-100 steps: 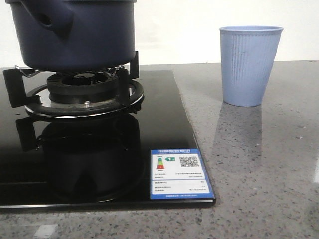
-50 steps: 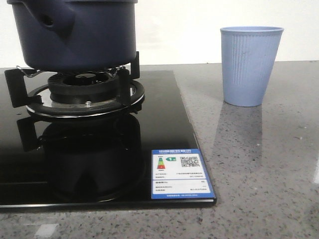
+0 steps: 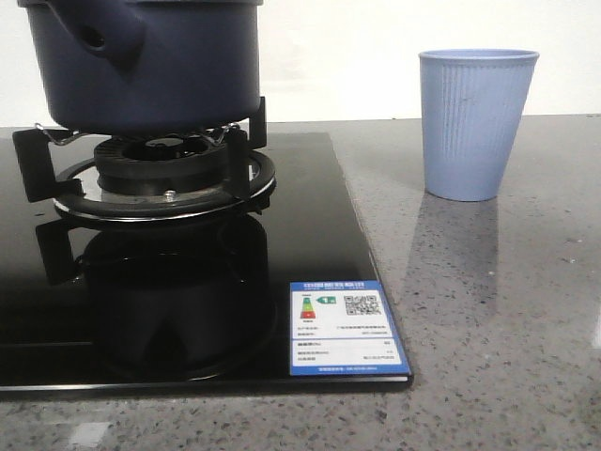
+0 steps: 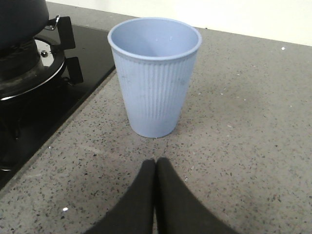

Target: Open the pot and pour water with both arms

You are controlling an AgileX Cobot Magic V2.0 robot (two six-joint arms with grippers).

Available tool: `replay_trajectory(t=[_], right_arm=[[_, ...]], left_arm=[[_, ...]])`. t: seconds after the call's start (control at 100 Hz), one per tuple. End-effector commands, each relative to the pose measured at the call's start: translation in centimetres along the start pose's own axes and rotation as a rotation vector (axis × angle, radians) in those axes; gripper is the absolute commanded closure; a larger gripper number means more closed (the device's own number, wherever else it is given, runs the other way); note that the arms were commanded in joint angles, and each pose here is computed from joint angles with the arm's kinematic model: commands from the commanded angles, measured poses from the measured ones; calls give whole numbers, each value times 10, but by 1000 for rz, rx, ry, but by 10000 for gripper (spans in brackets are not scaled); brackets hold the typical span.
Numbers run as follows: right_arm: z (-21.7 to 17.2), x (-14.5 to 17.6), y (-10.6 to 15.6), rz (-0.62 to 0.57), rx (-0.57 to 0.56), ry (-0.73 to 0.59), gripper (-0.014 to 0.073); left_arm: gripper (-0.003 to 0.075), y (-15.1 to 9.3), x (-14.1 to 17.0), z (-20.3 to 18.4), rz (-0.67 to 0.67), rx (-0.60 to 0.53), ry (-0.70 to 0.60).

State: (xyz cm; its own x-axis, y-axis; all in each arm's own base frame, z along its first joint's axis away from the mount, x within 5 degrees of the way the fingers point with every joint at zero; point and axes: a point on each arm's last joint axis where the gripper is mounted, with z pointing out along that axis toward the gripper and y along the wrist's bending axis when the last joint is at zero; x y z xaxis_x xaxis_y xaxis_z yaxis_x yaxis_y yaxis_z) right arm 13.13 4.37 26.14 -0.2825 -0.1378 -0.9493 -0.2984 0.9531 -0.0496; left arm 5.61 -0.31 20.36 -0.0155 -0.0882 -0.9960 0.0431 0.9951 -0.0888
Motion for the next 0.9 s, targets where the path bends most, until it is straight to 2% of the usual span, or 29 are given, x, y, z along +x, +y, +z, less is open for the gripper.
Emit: replay_trajectory(t=[0.0, 0.19, 0.51, 0.71, 0.89], right_arm=[[-2, -12, 2, -17, -28, -59, 664], [-2, -12, 2, -19, -26, -57, 664], [-2, -7, -4, -21, 44, -1, 664], [-3, -16, 7, -22, -79, -108, 664], [-4, -22, 6, 24, -99, -136, 664]], left_arm=[[739, 1, 4, -1, -11, -5, -60], [739, 1, 4, -1, -11, -5, -60], [739, 1, 4, -1, -11, -5, -60], [739, 1, 4, -1, -11, -5, -60], [739, 1, 4, -1, -11, -5, -60]])
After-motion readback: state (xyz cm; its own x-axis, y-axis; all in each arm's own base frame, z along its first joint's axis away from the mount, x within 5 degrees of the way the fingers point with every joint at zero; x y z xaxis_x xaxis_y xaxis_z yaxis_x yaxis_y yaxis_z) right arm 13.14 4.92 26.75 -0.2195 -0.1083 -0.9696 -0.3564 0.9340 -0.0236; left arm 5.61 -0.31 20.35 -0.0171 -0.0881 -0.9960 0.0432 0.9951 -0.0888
